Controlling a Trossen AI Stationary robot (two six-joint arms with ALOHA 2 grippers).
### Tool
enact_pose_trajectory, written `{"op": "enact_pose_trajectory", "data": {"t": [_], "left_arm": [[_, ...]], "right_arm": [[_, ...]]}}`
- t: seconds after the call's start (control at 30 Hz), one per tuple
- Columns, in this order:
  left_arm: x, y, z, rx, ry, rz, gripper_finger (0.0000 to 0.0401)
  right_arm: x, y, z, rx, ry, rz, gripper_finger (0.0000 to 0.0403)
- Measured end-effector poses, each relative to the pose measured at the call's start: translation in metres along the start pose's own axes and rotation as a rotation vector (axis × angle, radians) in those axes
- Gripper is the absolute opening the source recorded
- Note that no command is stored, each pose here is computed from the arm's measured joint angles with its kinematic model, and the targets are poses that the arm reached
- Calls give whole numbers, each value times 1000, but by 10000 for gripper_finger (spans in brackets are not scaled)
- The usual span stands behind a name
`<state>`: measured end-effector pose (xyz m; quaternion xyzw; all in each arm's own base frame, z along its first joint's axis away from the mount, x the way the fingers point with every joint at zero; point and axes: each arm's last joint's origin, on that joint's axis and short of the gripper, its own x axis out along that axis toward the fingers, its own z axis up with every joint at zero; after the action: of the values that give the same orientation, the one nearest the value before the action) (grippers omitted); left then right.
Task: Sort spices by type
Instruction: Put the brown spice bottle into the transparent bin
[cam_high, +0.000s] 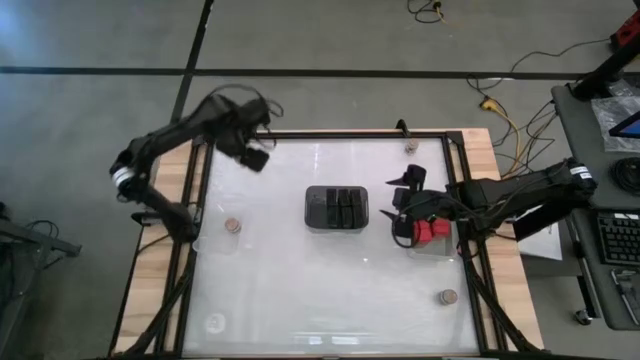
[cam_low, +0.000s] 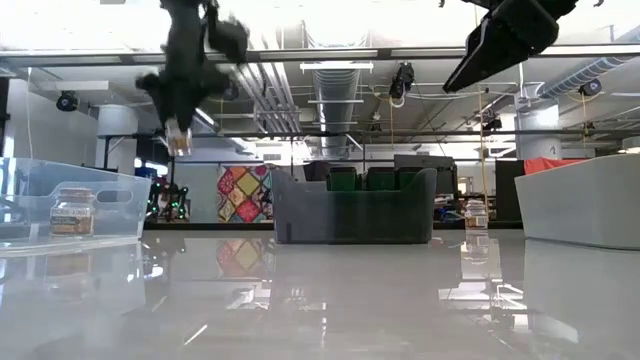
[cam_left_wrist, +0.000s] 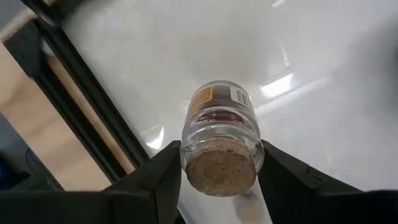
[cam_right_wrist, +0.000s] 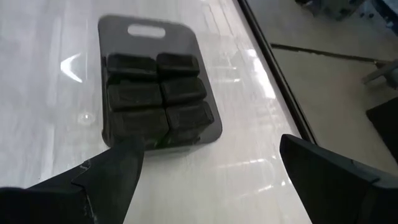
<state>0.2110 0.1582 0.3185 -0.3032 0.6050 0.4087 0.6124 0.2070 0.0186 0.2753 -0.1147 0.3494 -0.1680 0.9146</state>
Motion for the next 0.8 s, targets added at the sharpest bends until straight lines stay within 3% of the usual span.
{"op": "enact_pose_trajectory", "data": {"t": [0.13,0.23,0.37,0.6,0.8], "left_arm": [[-26,-30,-48,42,-18,-22,165],[-36,-45,-82,15,-2,-137,165],[-31,-57,-121,-27,35,-135,165],[-2,-52,-159,-133,161,-77,165],[25,-50,-167,-184,192,-77,165]], "right_arm": [[0,0,5,7,-46,1,366],[-1,1,7,13,-63,20,366],[-5,13,8,-11,-86,176,366],[-27,46,7,-24,-150,332,366],[-42,69,-3,6,-149,399,366]]}}
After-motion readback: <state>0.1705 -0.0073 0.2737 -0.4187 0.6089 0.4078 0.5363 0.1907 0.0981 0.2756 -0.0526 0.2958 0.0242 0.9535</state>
